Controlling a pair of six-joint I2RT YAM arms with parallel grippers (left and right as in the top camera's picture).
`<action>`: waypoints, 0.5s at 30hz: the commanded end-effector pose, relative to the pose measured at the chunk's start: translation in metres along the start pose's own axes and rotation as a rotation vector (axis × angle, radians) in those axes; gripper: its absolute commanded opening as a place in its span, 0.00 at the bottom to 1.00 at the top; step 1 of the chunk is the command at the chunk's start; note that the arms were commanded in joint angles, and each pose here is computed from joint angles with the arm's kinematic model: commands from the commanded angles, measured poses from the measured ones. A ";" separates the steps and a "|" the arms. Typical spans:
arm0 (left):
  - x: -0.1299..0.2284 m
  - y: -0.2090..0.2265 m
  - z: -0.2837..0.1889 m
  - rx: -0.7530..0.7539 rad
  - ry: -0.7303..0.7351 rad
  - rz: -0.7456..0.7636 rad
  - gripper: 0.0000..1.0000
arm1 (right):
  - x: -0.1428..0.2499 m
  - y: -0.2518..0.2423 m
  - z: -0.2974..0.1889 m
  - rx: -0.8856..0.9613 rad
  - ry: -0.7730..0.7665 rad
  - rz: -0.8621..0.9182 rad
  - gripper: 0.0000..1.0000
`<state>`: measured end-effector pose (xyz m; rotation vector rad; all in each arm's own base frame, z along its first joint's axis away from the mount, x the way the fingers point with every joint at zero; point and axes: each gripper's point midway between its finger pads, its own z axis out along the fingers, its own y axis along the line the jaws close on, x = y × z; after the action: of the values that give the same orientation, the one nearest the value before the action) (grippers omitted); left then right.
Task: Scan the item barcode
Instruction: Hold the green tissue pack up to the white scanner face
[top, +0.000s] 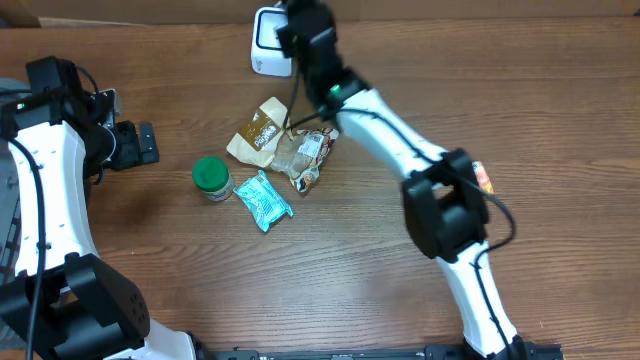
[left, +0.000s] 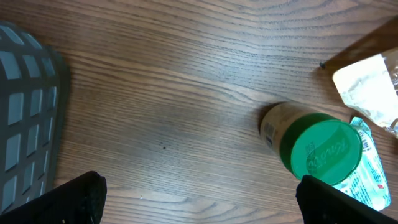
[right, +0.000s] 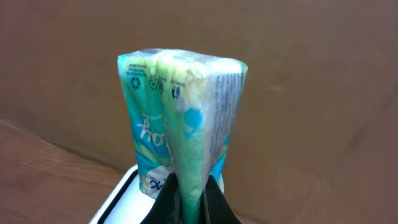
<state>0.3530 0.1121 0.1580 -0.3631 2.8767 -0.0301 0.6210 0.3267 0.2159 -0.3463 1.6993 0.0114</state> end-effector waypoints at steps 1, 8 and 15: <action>-0.001 -0.002 -0.001 0.007 -0.004 -0.004 0.99 | 0.001 0.010 0.004 0.063 -0.049 -0.322 0.04; -0.001 -0.002 -0.001 0.008 -0.004 -0.004 1.00 | 0.060 0.023 0.021 0.046 0.024 -0.727 0.04; -0.001 -0.002 -0.001 0.007 -0.004 -0.004 1.00 | 0.071 0.020 0.025 0.047 0.036 -0.834 0.04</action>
<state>0.3532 0.1121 0.1581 -0.3629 2.8758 -0.0304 0.6282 0.3401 0.1278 -0.9728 1.5219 -0.5788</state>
